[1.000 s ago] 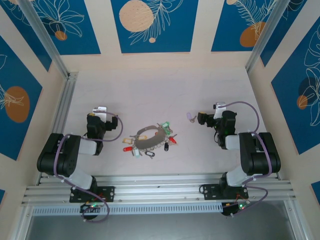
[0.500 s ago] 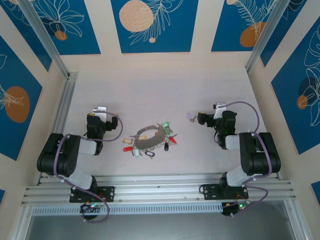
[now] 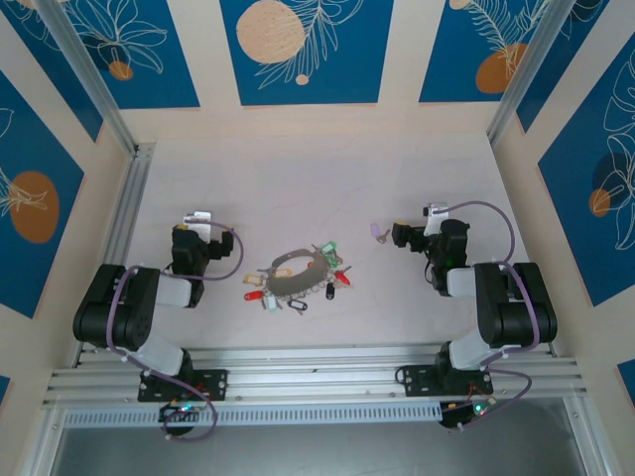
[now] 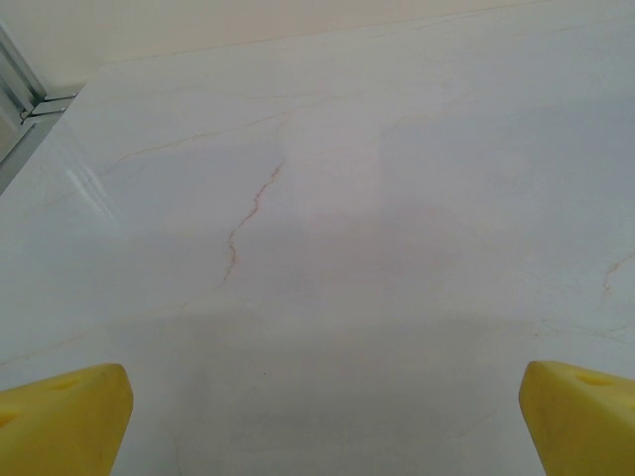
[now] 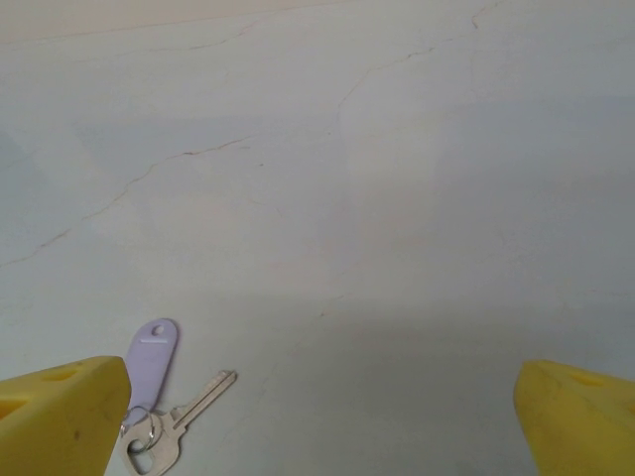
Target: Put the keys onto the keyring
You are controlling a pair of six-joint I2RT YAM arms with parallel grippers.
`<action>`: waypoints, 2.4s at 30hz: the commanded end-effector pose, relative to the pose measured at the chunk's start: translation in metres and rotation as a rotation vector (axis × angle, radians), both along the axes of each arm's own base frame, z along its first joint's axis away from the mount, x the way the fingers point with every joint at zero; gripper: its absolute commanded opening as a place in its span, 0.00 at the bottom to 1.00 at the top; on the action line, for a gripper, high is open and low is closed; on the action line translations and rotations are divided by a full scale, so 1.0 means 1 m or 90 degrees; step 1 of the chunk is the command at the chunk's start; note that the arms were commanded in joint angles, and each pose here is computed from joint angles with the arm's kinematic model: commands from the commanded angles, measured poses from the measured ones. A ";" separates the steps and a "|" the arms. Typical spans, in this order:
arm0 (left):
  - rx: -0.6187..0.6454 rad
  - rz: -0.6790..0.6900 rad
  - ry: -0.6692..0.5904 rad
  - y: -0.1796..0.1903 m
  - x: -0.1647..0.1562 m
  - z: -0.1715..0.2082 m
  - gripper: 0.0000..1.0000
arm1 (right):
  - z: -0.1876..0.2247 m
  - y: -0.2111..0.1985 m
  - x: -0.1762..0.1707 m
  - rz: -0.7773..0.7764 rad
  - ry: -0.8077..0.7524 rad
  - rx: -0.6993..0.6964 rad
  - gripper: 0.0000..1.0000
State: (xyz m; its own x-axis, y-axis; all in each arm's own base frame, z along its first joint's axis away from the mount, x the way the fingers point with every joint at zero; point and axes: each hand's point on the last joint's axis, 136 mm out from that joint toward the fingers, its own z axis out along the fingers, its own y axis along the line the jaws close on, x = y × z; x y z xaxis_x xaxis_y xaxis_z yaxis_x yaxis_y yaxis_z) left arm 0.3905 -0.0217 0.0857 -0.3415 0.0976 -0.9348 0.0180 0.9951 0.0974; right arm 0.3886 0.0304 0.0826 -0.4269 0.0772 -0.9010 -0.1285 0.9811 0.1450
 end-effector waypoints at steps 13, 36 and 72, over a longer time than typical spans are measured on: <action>-0.214 -0.109 0.180 -0.097 -0.030 0.118 1.00 | 0.090 0.149 -0.116 0.320 0.093 0.057 0.99; -0.349 -0.329 0.396 -0.186 -0.043 0.083 1.00 | -0.007 0.252 -0.174 0.604 0.244 -0.021 0.36; -0.383 -0.355 0.353 -0.185 -0.047 0.108 1.00 | -0.059 0.250 -0.163 0.501 0.234 -0.296 0.15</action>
State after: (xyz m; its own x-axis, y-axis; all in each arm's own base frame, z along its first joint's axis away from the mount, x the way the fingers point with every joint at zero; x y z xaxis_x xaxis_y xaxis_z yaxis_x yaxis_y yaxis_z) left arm 0.3469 -0.2062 0.1824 -0.8066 -0.0468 -0.5893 0.3709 0.7362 -0.5662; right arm 0.2306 0.2843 0.0258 -0.4496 -0.6762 -0.5836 -0.7991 0.5965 -0.0755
